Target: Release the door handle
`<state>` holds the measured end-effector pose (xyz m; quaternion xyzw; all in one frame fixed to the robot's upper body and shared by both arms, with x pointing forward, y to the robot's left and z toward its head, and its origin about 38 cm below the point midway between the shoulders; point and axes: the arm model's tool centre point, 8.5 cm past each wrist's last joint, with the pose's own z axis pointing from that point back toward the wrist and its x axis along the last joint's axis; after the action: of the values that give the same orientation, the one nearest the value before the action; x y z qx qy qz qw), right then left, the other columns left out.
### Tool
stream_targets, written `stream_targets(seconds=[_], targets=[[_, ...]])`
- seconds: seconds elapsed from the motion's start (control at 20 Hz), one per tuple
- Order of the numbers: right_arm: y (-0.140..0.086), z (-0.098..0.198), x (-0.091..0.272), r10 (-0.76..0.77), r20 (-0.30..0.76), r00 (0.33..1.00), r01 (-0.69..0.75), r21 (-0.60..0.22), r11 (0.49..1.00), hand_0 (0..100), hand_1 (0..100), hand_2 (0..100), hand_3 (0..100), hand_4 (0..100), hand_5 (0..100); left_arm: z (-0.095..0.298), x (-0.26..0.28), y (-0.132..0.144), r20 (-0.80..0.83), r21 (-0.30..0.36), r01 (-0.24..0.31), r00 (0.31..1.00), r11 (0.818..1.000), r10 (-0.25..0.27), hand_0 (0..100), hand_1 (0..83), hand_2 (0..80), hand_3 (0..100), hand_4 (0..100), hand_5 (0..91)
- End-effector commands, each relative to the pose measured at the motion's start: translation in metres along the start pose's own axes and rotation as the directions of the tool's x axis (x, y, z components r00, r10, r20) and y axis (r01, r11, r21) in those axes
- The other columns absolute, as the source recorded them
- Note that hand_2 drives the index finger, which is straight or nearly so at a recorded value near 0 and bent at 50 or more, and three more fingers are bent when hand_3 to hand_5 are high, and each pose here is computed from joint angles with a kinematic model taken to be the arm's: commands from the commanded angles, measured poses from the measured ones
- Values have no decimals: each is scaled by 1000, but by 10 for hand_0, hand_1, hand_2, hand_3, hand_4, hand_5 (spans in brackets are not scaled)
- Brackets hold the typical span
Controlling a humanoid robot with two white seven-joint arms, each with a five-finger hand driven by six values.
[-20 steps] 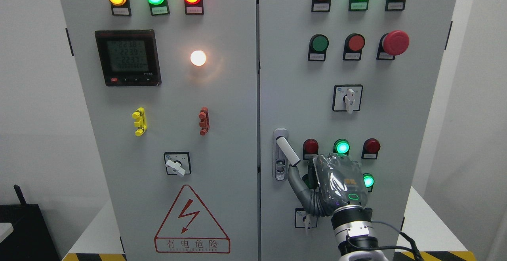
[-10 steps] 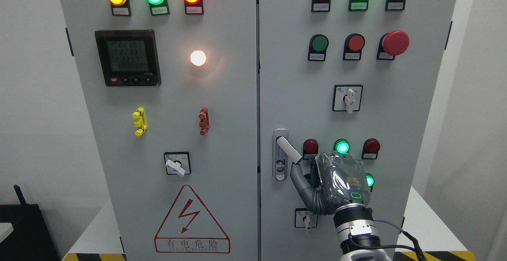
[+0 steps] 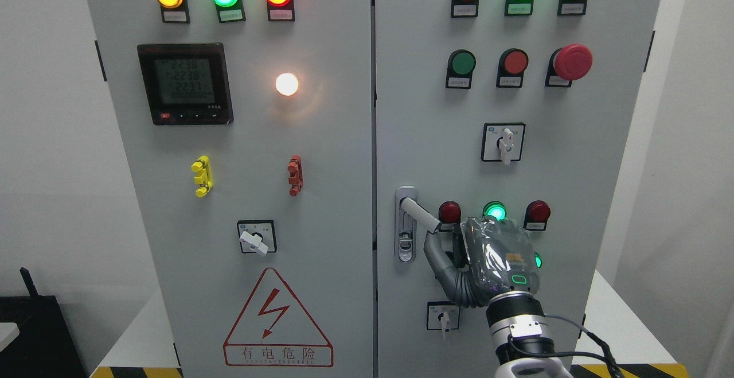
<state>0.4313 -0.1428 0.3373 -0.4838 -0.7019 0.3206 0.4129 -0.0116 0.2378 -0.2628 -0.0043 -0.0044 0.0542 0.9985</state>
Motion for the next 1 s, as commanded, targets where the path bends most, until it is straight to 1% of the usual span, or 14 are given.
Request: stream_targets(seconds=[0.0,0.5,0.95], targets=[[-4,-2,-3,1,-6,1000,-1,-11,1000,608,58,975,1000,1000,1000,0,17,-2,26,-3,-14,1000,1000,14,120,389,0,0,0,0],[-11,-6,-1,4,2,1000,-4,-30,1000,610,57,971,1000,1000,1000,0,17,-2,26,-3,-14,1000,1000,14,120,389,0,0,0,0],[-12,-6,0,4,2,1000,-4,-31,1000,610,58,969,1000,1000,1000,0,17,-2,26,-3,-14,1000,1000,14,120,389,0,0,0,0]])
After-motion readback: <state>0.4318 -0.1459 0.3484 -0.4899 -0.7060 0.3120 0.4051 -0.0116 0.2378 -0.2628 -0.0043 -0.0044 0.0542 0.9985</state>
